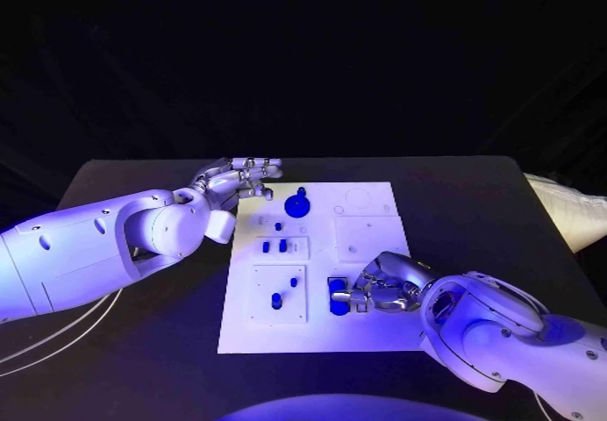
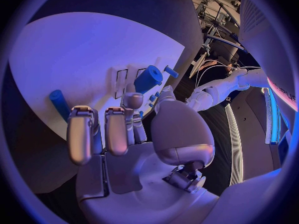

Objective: Assemble the parts on the task board

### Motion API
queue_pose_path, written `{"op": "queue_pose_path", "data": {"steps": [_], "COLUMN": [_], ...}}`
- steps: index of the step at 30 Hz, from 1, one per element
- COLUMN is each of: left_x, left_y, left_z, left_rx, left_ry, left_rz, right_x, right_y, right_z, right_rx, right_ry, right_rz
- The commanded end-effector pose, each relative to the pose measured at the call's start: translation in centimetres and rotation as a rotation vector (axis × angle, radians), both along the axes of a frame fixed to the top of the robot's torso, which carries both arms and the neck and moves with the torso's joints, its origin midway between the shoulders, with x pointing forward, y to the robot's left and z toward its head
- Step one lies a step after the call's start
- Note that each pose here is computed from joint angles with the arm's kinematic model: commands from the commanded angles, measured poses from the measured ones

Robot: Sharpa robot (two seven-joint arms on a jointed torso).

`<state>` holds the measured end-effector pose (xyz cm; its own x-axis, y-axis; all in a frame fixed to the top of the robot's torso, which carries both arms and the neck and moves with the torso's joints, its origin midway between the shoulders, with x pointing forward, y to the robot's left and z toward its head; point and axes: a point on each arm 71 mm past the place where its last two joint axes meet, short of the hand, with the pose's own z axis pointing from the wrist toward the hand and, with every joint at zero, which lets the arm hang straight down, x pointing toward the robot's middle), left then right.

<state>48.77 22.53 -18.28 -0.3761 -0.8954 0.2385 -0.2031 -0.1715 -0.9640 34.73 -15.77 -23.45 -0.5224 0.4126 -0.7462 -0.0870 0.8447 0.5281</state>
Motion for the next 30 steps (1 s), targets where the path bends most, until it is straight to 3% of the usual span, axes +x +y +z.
{"op": "queue_pose_path", "data": {"steps": [1,23,30], "left_x": [-0.08,-0.1,-0.12], "left_y": [-0.25,-0.25,-0.08], "left_z": [0.09,0.08,0.09], "left_rx": [-0.012,-0.012,-0.011], "left_ry": [-0.001,0.001,0.001], "left_rz": [-0.017,-0.019,-0.016], "right_x": [-0.08,0.1,-0.39], "right_y": [0.04,0.21,-0.53], "right_z": [0.03,-0.03,0.52], "right_rx": [-0.017,-0.043,0.0], "right_ry": [-0.01,-0.053,-0.064], "right_rz": [0.012,0.026,-0.007]}}
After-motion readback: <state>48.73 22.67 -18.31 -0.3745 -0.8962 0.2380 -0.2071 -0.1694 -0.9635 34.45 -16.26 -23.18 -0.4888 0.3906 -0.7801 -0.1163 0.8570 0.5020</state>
